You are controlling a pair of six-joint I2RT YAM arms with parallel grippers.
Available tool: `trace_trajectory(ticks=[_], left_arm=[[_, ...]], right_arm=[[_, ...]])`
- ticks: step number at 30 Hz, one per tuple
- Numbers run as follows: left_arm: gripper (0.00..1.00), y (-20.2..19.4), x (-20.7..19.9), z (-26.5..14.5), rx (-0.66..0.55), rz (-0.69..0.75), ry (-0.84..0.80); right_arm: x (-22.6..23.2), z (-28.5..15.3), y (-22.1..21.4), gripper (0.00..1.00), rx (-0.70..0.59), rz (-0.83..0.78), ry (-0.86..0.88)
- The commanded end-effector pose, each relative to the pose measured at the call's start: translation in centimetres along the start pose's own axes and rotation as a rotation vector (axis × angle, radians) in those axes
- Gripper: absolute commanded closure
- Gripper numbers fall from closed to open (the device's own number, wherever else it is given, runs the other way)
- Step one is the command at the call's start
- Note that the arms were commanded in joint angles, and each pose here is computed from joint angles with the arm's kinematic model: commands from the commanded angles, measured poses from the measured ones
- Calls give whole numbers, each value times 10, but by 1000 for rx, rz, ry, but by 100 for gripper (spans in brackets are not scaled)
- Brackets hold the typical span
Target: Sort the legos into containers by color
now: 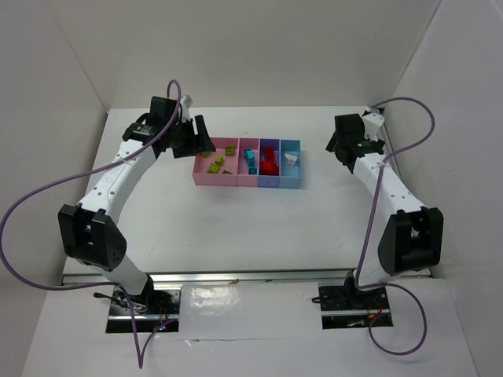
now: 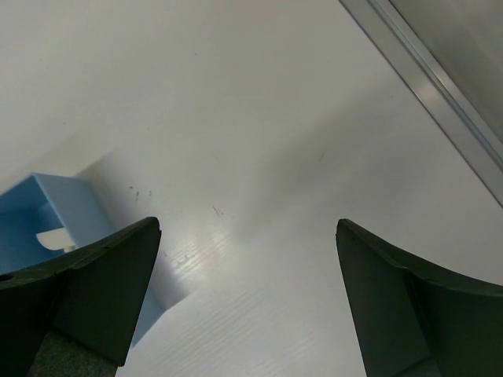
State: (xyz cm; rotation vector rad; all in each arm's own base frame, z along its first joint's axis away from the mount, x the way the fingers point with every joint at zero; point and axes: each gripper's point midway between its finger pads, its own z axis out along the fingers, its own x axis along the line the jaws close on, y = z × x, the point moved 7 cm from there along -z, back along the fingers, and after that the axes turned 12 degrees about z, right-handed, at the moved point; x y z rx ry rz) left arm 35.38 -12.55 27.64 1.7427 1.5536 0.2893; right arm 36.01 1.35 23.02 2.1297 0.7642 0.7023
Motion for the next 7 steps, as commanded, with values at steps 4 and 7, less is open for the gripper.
trace_trajectory(ticks=[4,7], left_arm=[[22,10,-1,-7,-41,27,-4],[22,10,0,-7,-41,36,-4]], right_arm=[[-19,-6,-3,0,19,53,-45],[-17,-9,0,0,7,42,-12]])
